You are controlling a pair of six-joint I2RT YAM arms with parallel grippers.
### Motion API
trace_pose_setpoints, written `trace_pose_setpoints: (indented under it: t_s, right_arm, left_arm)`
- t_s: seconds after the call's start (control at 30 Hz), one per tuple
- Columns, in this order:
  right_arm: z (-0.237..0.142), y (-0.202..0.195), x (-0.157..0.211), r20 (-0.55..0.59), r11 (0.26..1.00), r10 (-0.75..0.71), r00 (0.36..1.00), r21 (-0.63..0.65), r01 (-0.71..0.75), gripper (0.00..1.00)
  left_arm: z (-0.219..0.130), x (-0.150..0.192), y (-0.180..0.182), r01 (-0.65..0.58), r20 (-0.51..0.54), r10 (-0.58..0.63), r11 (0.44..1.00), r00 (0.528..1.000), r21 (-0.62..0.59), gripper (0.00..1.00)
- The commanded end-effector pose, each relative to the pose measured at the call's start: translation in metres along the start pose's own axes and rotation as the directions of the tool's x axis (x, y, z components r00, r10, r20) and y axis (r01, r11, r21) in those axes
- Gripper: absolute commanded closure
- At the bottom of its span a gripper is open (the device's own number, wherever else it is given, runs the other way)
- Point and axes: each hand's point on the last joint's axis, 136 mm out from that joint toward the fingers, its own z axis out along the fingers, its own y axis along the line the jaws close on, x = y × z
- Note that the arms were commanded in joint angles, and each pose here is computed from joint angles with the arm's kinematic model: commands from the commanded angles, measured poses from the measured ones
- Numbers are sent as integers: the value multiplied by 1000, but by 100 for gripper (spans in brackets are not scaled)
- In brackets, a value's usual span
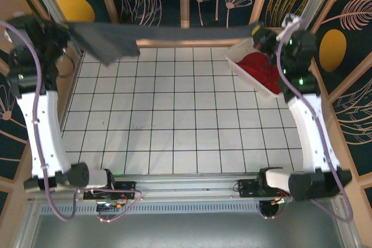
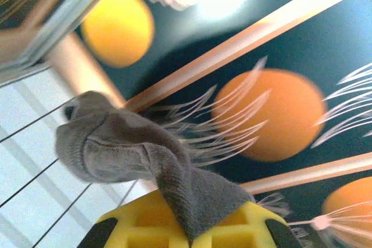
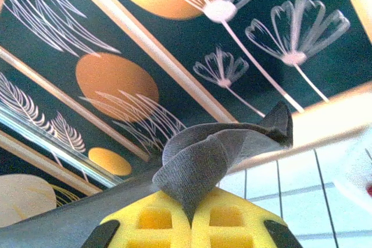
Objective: Fold and stack the t-shirts
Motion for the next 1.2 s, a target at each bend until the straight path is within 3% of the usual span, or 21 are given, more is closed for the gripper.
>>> trace_pose_setpoints:
  t_s: [0.0,0.03,0.07,0.1,0.17,0.23,0.33,0.47,0.7,0.8,1.07,1.17]
  right_arm:
    - [-12,-72,65,-103,976,92,990,206,-70,100]
    - [-14,-87,93,-165,969,123,979,233,-82,100]
    - [-16,-107,127,-246,959,166,955,268,-97,90]
    - [-19,-130,166,-340,943,216,915,315,-105,69]
    - [-26,-161,216,-458,914,280,844,396,-88,49]
    - [-36,-179,243,-510,890,301,806,453,-45,43]
    - [-45,-184,252,-516,881,287,807,473,-11,38]
    - [-50,-184,259,-524,875,259,812,483,33,38]
    - [-32,-173,277,-566,893,186,803,438,102,44]
    - [-21,-173,281,-576,897,174,798,428,113,46]
    - [-2,-174,284,-598,904,154,787,406,132,49]
    - [1,-173,285,-603,907,148,784,398,135,50]
  left_arm:
    - [23,27,82,-36,-23,31,974,999,-224,92]
    - [27,39,100,-47,-50,35,968,998,-248,84]
    - [35,58,125,-64,-97,38,955,995,-288,68]
    - [43,77,148,-90,-148,44,943,988,-319,55]
    - [53,115,196,-138,-261,33,909,965,-393,35]
    - [59,152,228,-181,-372,17,894,928,-409,29]
    - [48,194,261,-248,-465,13,859,885,-448,29]
    - [21,225,291,-265,-500,-18,831,866,-489,33]
    - [-15,278,314,-201,-585,-141,853,799,-481,50]
    - [-24,301,319,-163,-615,-198,862,763,-480,53]
    - [-27,328,327,-148,-642,-236,863,729,-484,53]
    - [-18,325,326,-152,-625,-214,865,751,-479,53]
